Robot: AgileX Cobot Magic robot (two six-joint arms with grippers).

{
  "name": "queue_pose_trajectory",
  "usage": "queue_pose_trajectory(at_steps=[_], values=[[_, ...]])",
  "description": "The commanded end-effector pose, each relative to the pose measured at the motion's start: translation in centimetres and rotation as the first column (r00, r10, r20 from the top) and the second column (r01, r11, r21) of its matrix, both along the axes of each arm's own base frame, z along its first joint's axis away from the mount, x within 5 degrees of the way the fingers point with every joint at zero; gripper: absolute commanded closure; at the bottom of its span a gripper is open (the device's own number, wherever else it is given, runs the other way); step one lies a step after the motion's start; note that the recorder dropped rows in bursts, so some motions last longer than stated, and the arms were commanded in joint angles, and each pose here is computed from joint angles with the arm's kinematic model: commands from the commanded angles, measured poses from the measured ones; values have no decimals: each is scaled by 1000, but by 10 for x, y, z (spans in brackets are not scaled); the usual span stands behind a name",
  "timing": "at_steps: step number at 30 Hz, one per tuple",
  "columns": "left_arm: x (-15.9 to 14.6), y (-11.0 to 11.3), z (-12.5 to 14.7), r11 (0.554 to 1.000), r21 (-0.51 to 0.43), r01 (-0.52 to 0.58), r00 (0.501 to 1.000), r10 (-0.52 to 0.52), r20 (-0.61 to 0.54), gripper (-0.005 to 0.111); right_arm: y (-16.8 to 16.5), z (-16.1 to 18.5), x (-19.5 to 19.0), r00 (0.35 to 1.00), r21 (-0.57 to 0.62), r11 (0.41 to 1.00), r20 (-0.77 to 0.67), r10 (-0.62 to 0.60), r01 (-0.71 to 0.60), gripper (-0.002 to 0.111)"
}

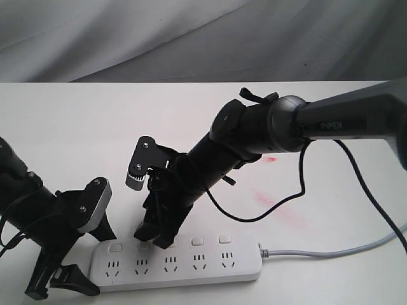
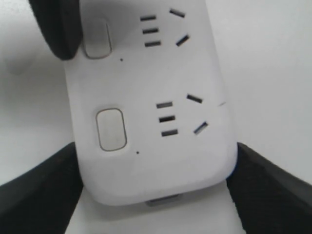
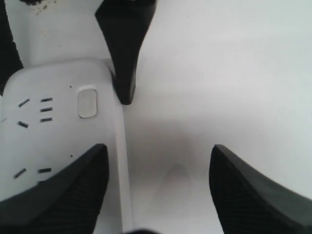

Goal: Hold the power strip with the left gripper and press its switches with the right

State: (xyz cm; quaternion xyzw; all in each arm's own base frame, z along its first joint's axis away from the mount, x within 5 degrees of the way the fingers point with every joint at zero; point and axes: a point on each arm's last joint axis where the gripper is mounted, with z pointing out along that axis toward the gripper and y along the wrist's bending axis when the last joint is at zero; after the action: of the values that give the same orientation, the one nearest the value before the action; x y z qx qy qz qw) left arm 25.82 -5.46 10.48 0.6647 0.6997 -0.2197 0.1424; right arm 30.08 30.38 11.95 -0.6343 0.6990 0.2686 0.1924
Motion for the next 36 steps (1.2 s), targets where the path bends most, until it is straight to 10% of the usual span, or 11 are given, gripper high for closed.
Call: queue_pose_trajectory(at_steps=[1,36], values=[[-1,1,-2,1000,23,14,1000,-15,12,64,0,1,-3,999,4,1000,-31,18,-18,52],[-1,1,-2,1000,23,14,1000,-15,12,64,-5,-22,-2,999,-92,995,-29,25,-27,52]])
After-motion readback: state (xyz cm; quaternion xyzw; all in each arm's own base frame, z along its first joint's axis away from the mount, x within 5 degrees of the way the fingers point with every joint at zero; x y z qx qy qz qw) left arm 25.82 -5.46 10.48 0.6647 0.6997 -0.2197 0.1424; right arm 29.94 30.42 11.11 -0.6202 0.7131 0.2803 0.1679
